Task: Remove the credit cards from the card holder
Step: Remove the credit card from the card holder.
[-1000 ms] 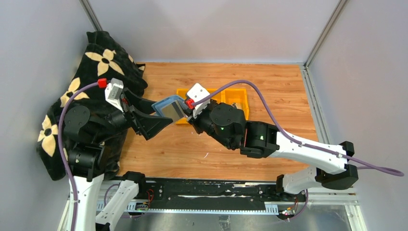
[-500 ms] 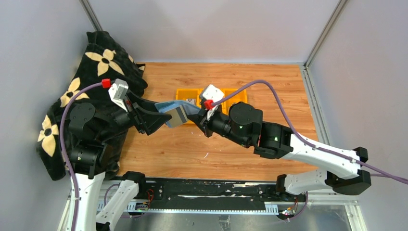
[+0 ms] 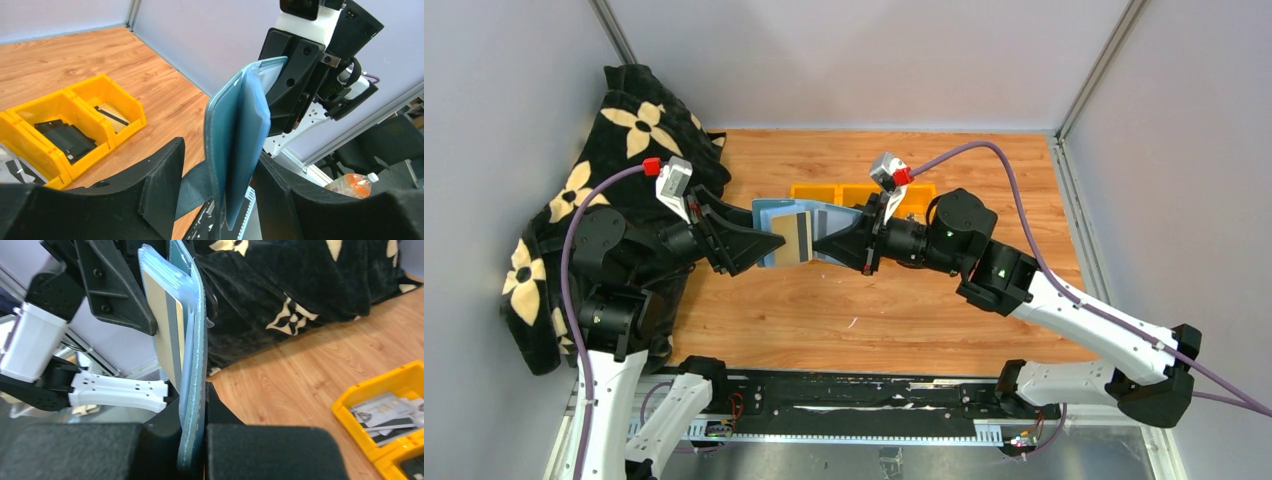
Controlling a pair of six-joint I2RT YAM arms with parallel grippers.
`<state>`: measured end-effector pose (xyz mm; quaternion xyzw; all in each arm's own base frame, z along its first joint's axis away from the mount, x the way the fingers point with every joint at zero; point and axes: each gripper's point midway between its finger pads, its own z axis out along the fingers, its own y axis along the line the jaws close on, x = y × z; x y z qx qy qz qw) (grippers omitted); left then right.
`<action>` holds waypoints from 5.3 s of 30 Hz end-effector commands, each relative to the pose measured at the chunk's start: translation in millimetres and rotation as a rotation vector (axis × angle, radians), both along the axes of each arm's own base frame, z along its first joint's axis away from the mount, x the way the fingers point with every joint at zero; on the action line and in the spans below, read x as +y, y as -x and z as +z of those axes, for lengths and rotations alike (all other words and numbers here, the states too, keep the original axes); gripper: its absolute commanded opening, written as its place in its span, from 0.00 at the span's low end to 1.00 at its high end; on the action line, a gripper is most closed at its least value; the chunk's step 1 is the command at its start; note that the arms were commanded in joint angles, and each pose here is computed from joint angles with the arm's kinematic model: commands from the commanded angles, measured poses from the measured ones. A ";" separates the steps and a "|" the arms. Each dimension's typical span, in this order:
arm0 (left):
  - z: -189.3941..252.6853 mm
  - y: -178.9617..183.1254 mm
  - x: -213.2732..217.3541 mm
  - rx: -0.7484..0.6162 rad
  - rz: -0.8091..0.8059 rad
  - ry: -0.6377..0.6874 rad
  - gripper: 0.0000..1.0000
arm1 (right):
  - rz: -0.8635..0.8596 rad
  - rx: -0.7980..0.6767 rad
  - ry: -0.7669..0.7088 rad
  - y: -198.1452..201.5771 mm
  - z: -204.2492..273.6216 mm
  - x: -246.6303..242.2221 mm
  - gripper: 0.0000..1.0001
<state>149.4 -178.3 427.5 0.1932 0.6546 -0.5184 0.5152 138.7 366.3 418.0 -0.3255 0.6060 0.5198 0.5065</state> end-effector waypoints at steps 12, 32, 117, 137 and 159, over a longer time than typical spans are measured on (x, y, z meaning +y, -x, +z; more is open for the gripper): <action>-4.5 5.3 -4.3 0.084 -0.049 0.024 0.81 | 0.131 0.026 -0.222 13.3 46.5 -15.1 0.00; 11.3 10.9 -9.5 0.161 -0.106 0.114 0.88 | 0.117 0.028 -0.227 7.9 46.0 -14.4 0.00; 24.7 -5.6 -19.9 0.222 -0.227 0.125 0.00 | 0.409 0.387 -0.310 -9.4 24.1 -3.3 0.54; 24.6 2.7 -19.4 0.218 -0.242 0.123 0.21 | 0.511 0.335 -0.362 12.3 45.7 10.2 0.14; 48.5 10.0 -19.3 0.171 -0.266 0.166 0.14 | 0.484 0.339 -0.375 15.1 33.8 1.0 0.00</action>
